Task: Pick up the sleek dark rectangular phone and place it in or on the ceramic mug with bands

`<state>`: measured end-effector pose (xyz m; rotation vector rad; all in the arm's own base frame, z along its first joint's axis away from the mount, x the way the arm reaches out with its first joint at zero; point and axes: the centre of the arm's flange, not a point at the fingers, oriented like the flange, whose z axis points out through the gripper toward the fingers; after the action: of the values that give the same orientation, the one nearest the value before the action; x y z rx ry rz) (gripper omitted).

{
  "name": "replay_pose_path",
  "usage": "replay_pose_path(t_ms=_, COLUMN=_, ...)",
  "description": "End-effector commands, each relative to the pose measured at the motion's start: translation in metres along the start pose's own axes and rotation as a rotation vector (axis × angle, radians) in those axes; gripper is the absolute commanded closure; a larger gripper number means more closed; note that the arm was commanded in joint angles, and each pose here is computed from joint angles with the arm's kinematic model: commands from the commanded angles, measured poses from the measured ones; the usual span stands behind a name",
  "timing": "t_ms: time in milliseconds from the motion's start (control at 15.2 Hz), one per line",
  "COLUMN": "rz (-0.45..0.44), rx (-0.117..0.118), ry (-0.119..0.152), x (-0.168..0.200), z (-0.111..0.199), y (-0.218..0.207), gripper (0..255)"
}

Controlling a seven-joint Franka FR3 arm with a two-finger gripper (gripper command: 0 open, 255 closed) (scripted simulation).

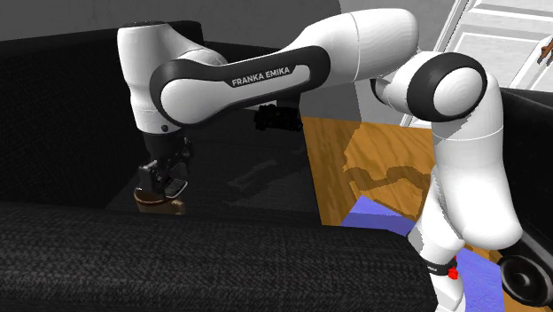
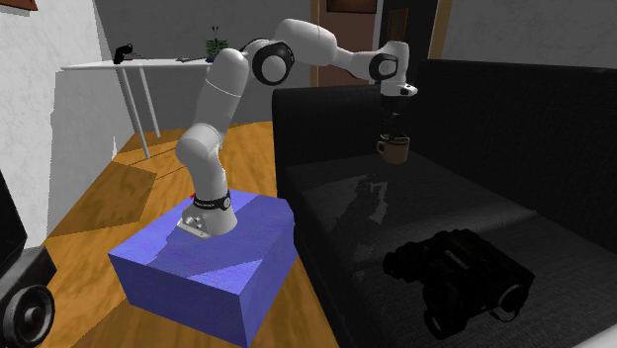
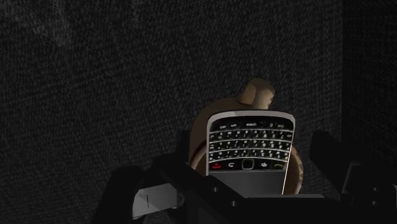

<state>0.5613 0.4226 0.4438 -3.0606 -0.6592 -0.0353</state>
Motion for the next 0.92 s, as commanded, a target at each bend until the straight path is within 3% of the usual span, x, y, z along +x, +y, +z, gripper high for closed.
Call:
replay_pose_path(t_ms=0, rz=0.0, rx=0.0, ry=0.0, x=0.0, z=0.0, y=0.0, gripper=0)
replay_pose_path(t_ms=132, rz=0.0, rx=0.0, ry=0.0, x=0.0, z=0.0, y=0.0, gripper=0)
replay_pose_path(t_ms=396, rz=0.0, rx=0.0, ry=0.0, x=0.0, z=-0.05, y=0.0, gripper=0)
replay_pose_path(t_ms=858, rz=0.0, rx=0.0, ry=0.0, x=0.0, z=-0.05, y=0.0, gripper=0)
